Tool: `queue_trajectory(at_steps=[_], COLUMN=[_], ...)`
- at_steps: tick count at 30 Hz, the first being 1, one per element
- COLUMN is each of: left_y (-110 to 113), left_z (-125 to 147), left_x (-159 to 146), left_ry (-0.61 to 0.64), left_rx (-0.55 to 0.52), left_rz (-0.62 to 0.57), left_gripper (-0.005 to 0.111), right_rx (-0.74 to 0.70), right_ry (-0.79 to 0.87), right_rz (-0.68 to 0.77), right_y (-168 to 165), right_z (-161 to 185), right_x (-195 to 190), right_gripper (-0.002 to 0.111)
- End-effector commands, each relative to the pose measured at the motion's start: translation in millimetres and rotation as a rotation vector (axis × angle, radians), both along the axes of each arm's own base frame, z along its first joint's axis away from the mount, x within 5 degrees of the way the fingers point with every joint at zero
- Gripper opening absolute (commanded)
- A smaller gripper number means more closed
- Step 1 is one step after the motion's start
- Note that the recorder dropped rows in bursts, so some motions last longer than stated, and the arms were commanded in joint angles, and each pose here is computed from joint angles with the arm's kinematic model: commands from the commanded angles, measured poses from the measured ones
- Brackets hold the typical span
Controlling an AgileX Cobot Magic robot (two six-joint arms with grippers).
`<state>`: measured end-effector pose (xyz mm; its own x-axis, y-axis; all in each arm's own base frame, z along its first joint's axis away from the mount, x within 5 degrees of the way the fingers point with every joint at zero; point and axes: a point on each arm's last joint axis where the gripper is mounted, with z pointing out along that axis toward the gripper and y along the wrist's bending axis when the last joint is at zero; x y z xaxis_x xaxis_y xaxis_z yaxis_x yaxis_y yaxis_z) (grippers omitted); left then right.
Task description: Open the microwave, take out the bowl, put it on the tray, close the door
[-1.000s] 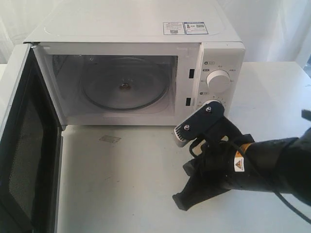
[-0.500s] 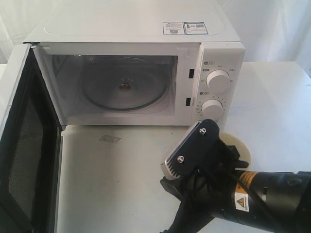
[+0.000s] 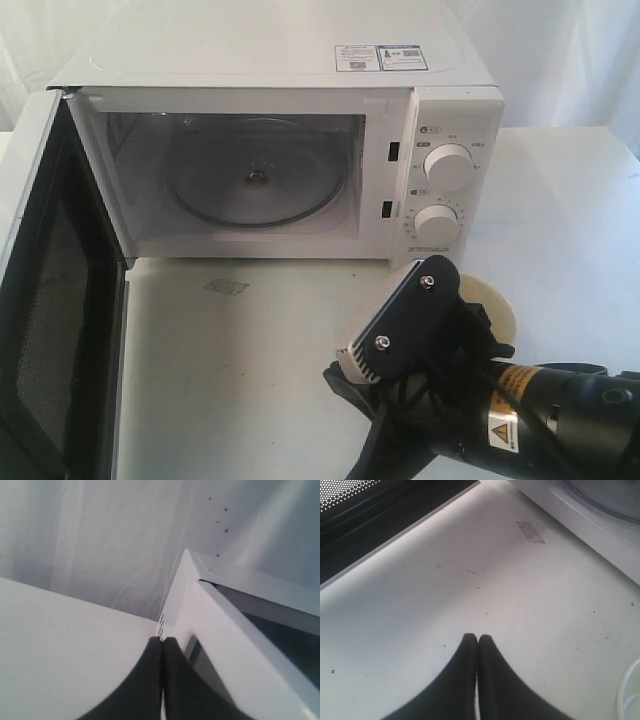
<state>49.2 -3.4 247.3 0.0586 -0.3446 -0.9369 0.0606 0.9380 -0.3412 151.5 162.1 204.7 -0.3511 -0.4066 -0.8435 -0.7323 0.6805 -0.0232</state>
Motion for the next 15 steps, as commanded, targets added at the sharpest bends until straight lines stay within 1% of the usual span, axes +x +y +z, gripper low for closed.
queue_trajectory(at_steps=[1,2,3,5,7,8,9,13,15], left_y=[-7,-9,-12,-14,-16,-16,-17,-20,-22], left_z=[39,43,47,49,49,49,50,61,63], left_x=[-6,-6,-7,-8,-5,-3,2,18,18], left_ry=[0.190,0.298,0.419,0.620,0.780,0.813,0.814,0.674,0.661], left_rx=[0.045,0.082,0.142,0.252,0.270,0.269,0.261,0.179,0.132], left_rz=[-0.075,-0.109,-0.152,-0.232,-0.287,-0.296,-0.298,-0.283,-0.293], left_gripper=[0.000,0.000,0.000,0.000,0.000,0.000,0.000,0.000,0.000], right_rx=[0.003,0.003,0.003,0.004,0.007,0.007,0.007,0.010,0.008], right_ry=[-0.014,-0.014,-0.014,-0.015,-0.018,-0.018,-0.018,-0.010,-0.009], right_rz=[0.008,0.008,0.008,0.008,0.008,0.008,0.008,0.003,0.003], right_y=[0,0,0,0,0,0,0,0,0], right_z=[0,0,0,0,1,1,1,0,0], right_x=[-2,-2,-2,-2,-1,-1,-1,-1,-2], right_gripper=[0.000,0.000,0.000,0.000,0.000,0.000,0.000,0.000,0.000])
